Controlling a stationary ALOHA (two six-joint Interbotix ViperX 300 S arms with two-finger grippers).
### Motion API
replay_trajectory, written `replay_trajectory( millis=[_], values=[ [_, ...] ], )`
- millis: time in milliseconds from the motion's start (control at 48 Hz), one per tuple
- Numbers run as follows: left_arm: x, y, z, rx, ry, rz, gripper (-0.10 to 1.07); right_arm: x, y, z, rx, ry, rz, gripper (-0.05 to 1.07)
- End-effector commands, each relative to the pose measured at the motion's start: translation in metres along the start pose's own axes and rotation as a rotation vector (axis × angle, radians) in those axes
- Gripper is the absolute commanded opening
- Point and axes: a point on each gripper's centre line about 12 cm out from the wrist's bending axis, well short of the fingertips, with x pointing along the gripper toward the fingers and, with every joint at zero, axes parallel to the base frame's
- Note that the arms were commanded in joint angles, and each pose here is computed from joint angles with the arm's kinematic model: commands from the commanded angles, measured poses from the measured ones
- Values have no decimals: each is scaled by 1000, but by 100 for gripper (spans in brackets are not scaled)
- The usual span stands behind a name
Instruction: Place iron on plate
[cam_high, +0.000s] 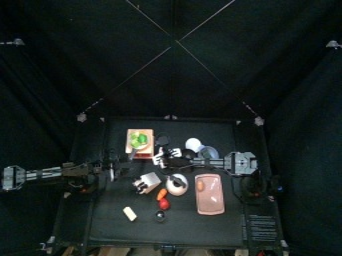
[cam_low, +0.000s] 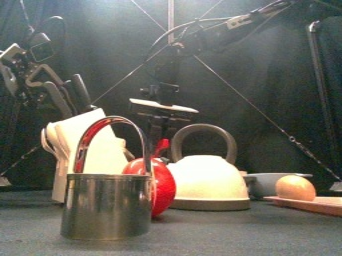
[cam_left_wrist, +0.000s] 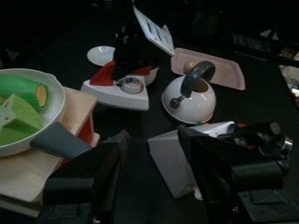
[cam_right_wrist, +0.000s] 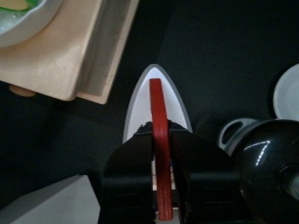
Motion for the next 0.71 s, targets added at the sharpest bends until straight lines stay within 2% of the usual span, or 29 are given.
replay_trajectory(
  millis=[0, 125, 375, 583, 688],
  values=[
    [1, -1, 8, 2, -18, -4, 87, -29, 5, 19, 28, -45, 65, 36],
    [1, -1, 10, 4, -21, -3, 87, -46, 7, 20, 8, -79, 89, 36],
    [1, 0, 10, 13, -21, 2, 87, -100, 14, 26, -41, -191, 166, 36],
    [1, 0, 10, 14, -21, 3, 87, -137, 13, 10, -83, -210, 178, 36],
    [1, 0, 10, 14, -23, 5, 87, -167, 10, -2, -114, -236, 198, 36]
  ],
)
